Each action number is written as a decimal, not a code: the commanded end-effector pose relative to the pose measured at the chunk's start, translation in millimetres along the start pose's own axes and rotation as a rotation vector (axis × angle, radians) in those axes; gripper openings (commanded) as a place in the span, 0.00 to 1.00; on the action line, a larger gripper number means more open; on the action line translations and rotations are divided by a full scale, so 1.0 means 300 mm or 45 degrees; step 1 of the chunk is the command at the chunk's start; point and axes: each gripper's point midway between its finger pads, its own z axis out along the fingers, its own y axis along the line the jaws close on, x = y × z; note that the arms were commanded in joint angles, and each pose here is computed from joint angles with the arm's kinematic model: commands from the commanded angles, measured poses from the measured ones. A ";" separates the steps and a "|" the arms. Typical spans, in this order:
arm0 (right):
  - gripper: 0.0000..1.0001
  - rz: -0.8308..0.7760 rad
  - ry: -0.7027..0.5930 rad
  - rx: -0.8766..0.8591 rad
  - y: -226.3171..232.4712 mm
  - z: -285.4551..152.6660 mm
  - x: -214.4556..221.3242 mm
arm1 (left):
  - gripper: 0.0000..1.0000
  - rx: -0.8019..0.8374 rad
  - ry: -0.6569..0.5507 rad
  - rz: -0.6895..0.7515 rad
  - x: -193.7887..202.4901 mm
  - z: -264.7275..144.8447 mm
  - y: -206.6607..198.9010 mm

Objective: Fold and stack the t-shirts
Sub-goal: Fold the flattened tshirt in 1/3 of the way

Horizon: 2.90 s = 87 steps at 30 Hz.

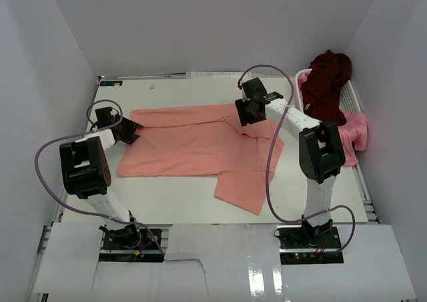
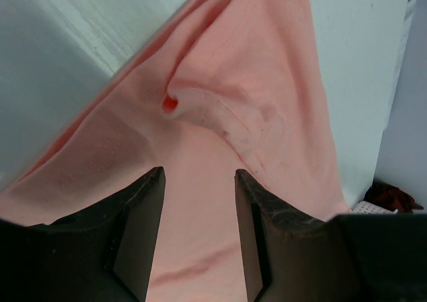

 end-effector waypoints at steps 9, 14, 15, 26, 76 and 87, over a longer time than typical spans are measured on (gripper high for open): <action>0.32 0.040 -0.099 -0.015 -0.007 0.132 -0.192 | 0.55 0.091 -0.186 0.001 -0.086 0.006 -0.036; 0.18 0.103 -0.037 -0.076 -0.004 0.224 -0.155 | 0.55 0.111 -0.206 0.021 -0.098 0.001 -0.051; 0.18 0.112 -0.026 -0.086 0.000 0.237 -0.147 | 0.55 0.109 -0.209 0.022 -0.102 0.000 -0.051; 0.22 0.151 0.089 -0.134 0.029 0.338 -0.024 | 0.55 0.110 -0.257 0.038 -0.109 -0.022 -0.044; 0.21 0.130 0.110 -0.084 -0.010 0.349 0.009 | 0.49 0.219 -0.334 -0.168 -0.182 0.042 -0.082; 0.21 0.130 0.110 -0.087 -0.011 0.350 0.008 | 0.50 0.243 -0.318 -0.208 -0.176 0.026 -0.095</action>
